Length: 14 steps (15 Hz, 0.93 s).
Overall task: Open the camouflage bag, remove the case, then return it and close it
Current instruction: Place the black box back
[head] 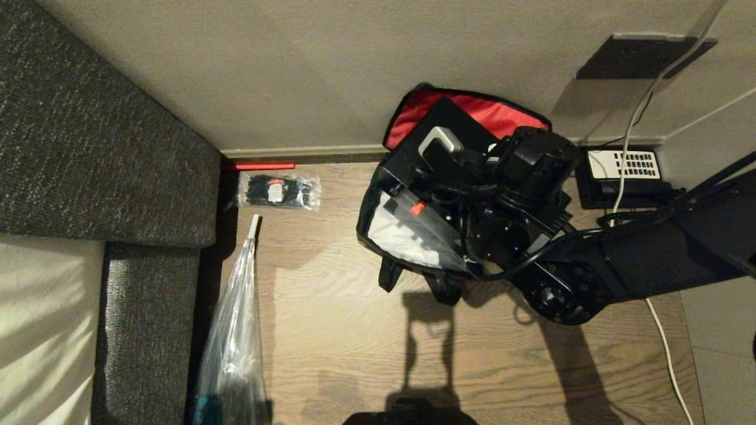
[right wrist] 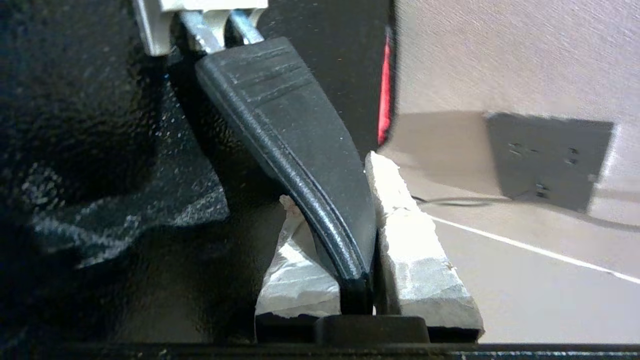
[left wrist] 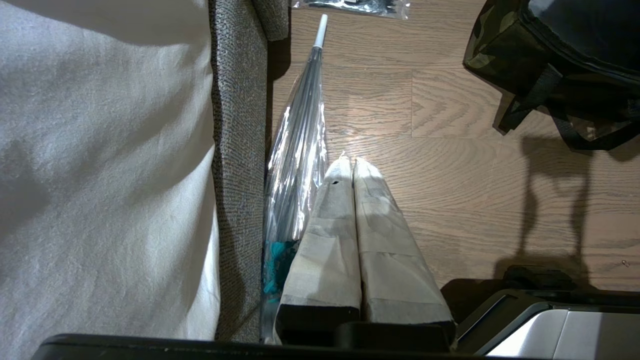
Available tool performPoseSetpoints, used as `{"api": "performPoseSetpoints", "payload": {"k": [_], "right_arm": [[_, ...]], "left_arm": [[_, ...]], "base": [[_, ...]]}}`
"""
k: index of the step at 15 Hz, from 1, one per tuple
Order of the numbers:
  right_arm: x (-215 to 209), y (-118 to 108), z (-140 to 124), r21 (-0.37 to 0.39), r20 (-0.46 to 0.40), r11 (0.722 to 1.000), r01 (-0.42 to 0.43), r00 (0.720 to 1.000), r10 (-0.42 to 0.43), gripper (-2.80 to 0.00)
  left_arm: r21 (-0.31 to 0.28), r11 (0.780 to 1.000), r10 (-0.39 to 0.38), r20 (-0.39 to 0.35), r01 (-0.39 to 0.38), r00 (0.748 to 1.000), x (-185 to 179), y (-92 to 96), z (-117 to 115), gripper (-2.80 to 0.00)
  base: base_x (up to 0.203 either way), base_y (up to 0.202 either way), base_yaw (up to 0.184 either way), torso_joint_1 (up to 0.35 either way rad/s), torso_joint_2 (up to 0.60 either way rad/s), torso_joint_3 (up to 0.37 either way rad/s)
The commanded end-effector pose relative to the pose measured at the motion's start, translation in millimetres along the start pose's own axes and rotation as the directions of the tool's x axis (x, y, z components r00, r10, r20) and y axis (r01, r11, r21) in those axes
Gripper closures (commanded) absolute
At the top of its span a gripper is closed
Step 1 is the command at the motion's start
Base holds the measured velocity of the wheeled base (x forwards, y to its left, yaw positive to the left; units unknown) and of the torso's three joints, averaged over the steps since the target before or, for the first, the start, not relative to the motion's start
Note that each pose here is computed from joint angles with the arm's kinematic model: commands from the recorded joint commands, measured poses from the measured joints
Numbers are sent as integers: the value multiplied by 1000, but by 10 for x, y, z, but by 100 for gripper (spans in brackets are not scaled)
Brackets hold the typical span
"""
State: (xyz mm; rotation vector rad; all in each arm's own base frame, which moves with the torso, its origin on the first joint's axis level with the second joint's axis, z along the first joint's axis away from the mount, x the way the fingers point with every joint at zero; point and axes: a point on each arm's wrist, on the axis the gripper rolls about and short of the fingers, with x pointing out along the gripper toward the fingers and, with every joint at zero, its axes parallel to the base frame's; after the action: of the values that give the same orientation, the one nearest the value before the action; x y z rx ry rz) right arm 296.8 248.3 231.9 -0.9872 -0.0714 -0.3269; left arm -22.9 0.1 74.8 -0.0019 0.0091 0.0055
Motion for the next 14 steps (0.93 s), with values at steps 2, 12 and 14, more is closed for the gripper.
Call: {"api": "performPoseSetpoints", "payload": {"k": [2,12,14], "right_arm": [[-8,74,2,-20,19,1000,-22,1000,23,0],[-42,242,-82,3,45,988,-157,987,157,0],[-58,248,-107,-10,41,986,-168,985,168,0]], "left_arm": [[0,1000,1,3,-1,1000,-2,0,-1,0],[0,1000,1,3,-1,1000,-2,0,-1,0],[-1,1000,1,3,-1,1000,-2,0,-1,0]], "base": [[0,0,0,0,0,0],[0,0,0,0,0,0],[0,0,0,0,0,0]]}}
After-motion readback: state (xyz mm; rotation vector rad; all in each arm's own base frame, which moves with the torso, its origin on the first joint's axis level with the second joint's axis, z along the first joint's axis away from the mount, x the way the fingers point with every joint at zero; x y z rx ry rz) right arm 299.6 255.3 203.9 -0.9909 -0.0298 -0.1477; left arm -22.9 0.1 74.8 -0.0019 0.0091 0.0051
